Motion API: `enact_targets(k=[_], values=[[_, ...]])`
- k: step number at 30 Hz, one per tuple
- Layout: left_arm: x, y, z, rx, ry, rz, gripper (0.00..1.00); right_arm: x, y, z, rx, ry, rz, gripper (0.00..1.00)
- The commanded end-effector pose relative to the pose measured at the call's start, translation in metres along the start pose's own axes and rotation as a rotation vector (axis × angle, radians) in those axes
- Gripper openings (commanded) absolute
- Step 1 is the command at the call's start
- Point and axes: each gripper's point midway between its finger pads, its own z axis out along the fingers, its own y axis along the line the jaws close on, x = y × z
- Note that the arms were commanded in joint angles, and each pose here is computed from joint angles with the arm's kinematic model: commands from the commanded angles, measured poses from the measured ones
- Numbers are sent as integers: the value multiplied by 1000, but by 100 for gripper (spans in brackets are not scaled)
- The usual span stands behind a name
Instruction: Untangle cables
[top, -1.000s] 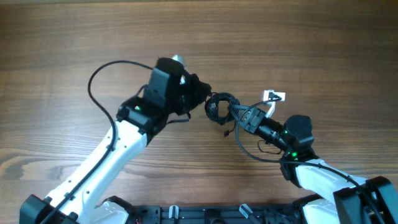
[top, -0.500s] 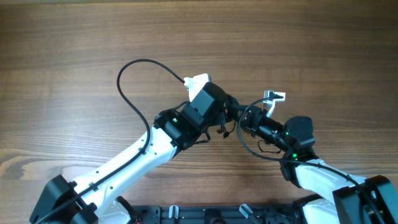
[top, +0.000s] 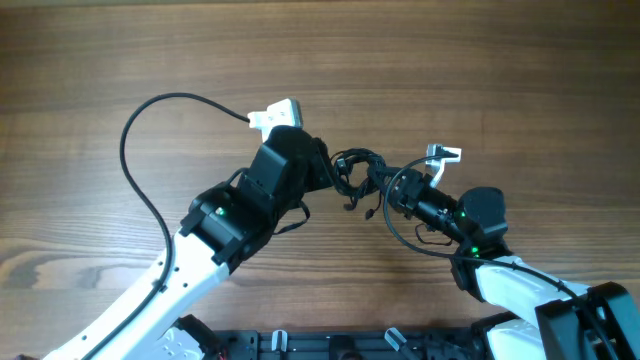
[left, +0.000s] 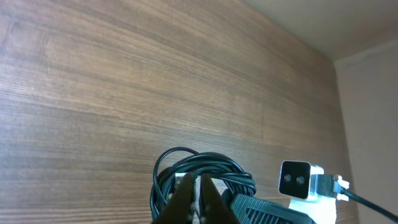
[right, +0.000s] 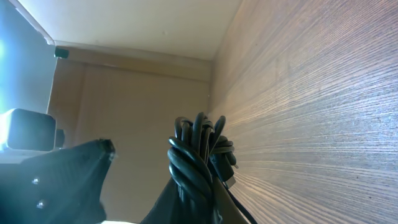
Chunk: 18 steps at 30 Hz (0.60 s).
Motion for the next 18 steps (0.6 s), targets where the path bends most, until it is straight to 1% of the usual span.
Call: enact_targets(k=[1,3,7,15,18], values=[[10,11,23,-61,39,-99,4,4,6,1,-17,24,-4,7],[19,7,36,-42,81,-105,4,4,6,1,-18,24,-3,6],[22,7,51,-42,90,-105,4,6,6,1,-20,36,-3,5],[33,18,60,-89,124,-99,4,7,6,1,-21,39,-4,6],[48,15,66,-68,200,-103,4,7,6,1,-21,38,-4,6]])
